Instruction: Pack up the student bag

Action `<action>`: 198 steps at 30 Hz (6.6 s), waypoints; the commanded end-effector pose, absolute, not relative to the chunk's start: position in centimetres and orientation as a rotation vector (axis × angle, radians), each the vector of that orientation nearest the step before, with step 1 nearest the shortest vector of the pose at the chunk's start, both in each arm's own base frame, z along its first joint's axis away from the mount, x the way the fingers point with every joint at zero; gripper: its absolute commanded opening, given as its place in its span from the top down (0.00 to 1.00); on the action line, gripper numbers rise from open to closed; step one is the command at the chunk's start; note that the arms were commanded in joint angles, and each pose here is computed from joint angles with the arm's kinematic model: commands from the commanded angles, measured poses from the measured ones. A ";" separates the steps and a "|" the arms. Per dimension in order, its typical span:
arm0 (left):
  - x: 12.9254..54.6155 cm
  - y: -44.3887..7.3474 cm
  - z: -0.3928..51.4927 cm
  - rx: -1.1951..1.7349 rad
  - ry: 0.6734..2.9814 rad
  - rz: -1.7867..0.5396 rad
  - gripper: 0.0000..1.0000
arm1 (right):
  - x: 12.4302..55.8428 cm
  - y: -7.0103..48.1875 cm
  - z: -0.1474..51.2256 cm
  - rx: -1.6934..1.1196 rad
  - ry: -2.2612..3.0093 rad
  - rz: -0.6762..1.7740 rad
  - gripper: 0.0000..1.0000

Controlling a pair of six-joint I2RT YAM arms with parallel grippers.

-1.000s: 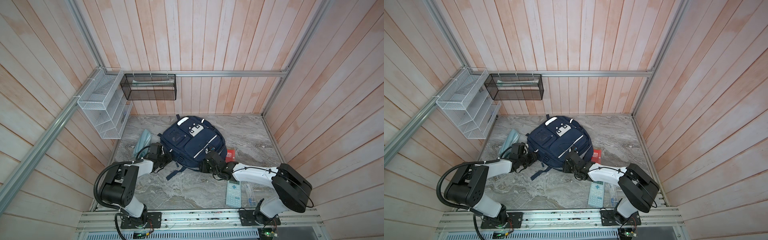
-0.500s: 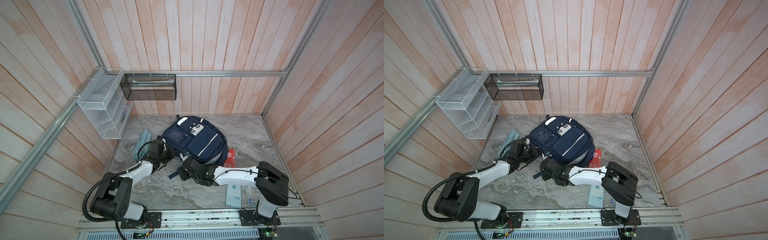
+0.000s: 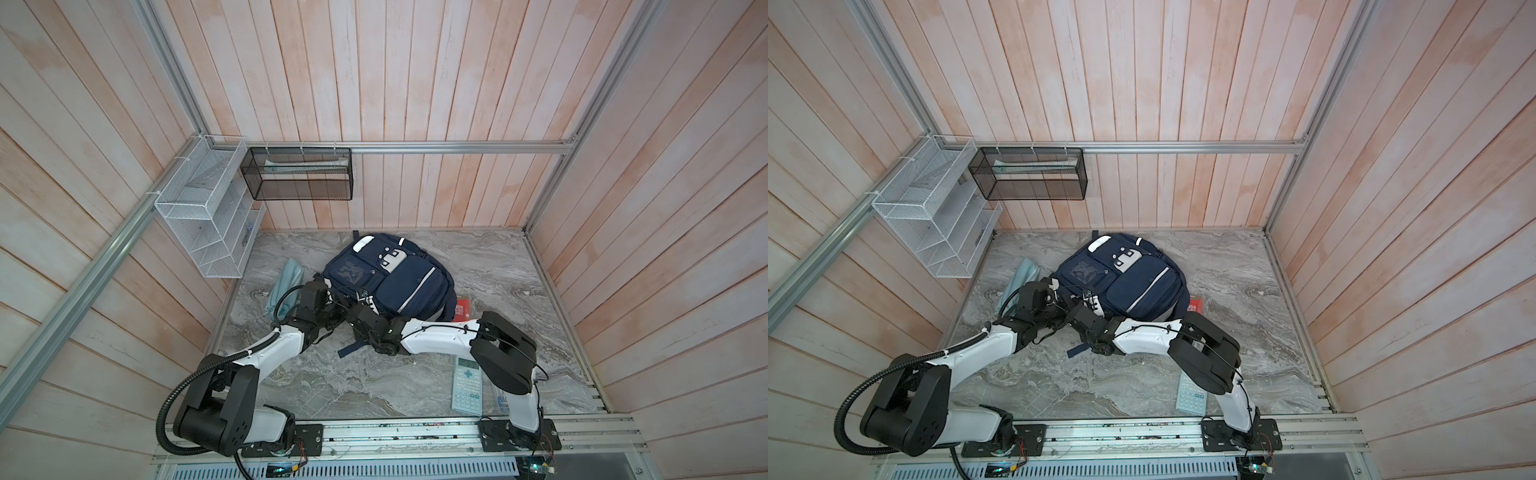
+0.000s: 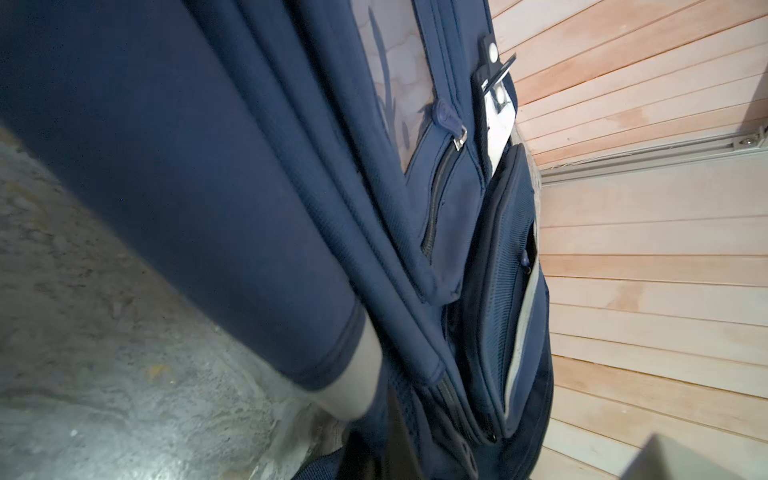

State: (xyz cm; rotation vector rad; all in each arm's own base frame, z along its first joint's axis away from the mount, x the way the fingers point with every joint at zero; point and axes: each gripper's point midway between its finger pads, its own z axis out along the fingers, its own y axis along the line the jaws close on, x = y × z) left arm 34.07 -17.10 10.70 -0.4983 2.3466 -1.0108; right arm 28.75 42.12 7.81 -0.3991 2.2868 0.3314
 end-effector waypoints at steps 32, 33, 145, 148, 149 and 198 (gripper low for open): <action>34.4 -15.9 14.7 -0.455 2.265 -0.962 0.35 | 24.0 40.3 11.7 -0.446 2.433 0.884 1.00; 32.9 -16.3 13.9 -0.475 2.282 -1.000 0.29 | 24.4 41.2 11.8 -0.459 2.433 0.887 1.00; 42.2 -10.2 16.8 -0.344 2.361 -0.717 0.63 | 40.2 17.6 13.1 0.031 2.403 0.533 0.32; 41.5 -10.2 17.8 -0.339 2.356 -0.714 0.34 | 42.1 19.7 11.7 -0.028 2.440 0.605 0.36; 41.1 -10.4 18.4 -0.335 2.343 -0.714 0.28 | 42.7 20.1 11.4 -0.022 2.448 0.621 0.36; 36.6 -32.5 4.4 0.353 2.506 -0.169 0.64 | 40.4 21.8 5.8 0.023 2.608 0.610 0.38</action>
